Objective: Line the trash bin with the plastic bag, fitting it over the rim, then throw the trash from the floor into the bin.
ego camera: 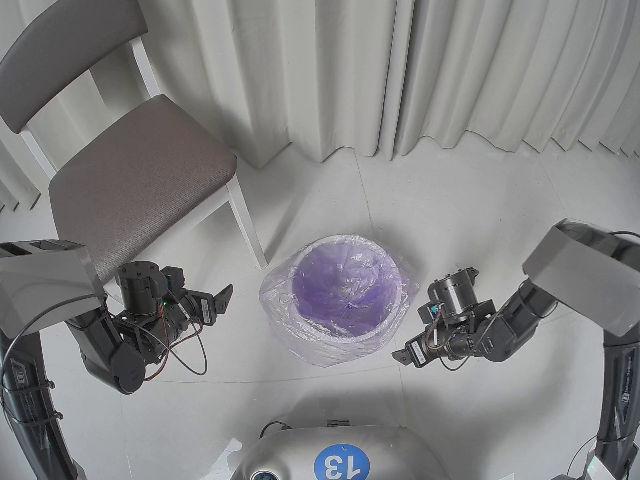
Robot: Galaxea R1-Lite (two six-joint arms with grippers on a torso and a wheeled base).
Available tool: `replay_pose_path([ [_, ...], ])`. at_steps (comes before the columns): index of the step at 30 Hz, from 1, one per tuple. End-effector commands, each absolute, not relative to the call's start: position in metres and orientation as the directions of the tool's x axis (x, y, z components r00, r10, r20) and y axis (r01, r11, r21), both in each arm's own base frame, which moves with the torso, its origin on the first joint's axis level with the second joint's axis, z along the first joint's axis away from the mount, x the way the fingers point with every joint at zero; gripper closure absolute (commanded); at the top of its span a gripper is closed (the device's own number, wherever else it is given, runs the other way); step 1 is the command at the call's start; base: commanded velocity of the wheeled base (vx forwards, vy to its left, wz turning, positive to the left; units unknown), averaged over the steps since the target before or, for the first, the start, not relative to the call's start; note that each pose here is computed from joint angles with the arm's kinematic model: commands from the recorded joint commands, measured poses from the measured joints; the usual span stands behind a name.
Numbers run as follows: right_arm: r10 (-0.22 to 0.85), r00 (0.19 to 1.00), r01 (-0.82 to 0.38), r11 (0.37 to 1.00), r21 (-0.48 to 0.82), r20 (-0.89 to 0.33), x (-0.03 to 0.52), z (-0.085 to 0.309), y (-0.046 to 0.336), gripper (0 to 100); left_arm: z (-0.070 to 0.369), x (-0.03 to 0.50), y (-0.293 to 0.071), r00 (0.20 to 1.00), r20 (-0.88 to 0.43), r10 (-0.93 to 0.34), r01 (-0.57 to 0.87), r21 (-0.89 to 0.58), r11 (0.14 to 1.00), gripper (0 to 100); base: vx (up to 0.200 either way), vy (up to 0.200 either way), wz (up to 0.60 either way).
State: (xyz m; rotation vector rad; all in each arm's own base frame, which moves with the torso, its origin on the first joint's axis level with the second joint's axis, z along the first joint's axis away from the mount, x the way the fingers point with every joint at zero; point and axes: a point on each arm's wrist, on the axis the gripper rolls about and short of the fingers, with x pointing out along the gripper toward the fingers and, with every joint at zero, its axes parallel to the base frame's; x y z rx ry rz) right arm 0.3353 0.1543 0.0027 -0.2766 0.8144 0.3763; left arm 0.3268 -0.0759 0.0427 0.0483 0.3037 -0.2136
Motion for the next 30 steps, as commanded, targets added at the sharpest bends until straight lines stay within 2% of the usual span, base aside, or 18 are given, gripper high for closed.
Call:
replay_pose_path([
  [1,0.27,0.726,-0.402,0.913,-0.072,-0.632,0.3,0.06,0.139,0,0.0,0.327,-0.078,0.878,-0.422,-0.226,0.277,0.063,0.959,0,0.0,0.0,0.0],
  [4,0.292,0.768,-0.38,0.924,-0.039,-0.57,0.29,0.083,0.135,0,-0.014,0.332,-0.076,0.868,-0.444,-0.223,0.298,0.105,0.949,0,0.0,0.0,0.0],
  [6,0.3,0.777,-0.37,0.929,-0.016,-0.553,0.28,0.091,0.131,0,-0.021,0.338,-0.078,0.854,-0.444,-0.27,0.338,0.08,0.938,0,0.0,0.0,0.0],
  [10,0.283,0.776,-0.343,0.939,-0.001,-0.564,0.27,0.091,0.117,0,-0.033,0.349,-0.079,0.831,-0.441,-0.338,0.395,0.04,0.918,0,0.0,0.0,0.0],
  [15,0.243,0.791,-0.293,0.956,0.001,-0.561,0.269,0.094,0.1,0,-0.045,0.379,-0.083,0.852,-0.39,-0.351,0.391,0.028,0.92,0,0.0,0.0,0.0],
  [21,0.242,0.788,-0.282,0.959,0.018,-0.566,0.271,0.093,0.09,0,-0.032,0.401,-0.098,0.853,-0.302,-0.425,0.427,-0.064,0.902,0,0.0,0.0,0.0],
  [27,0.252,0.79,-0.289,0.957,0.023,-0.559,0.272,0.091,0.09,0,-0.036,0.411,-0.114,0.831,-0.32,-0.456,0.455,-0.084,0.887,0,0.0,0.0,0.0],
  [30,0.253,0.788,-0.29,0.957,0.024,-0.561,0.271,0.091,0.09,0,-0.052,0.419,-0.119,0.814,-0.353,-0.461,0.46,-0.092,0.883,0,0.0,0.0,0.0],
])
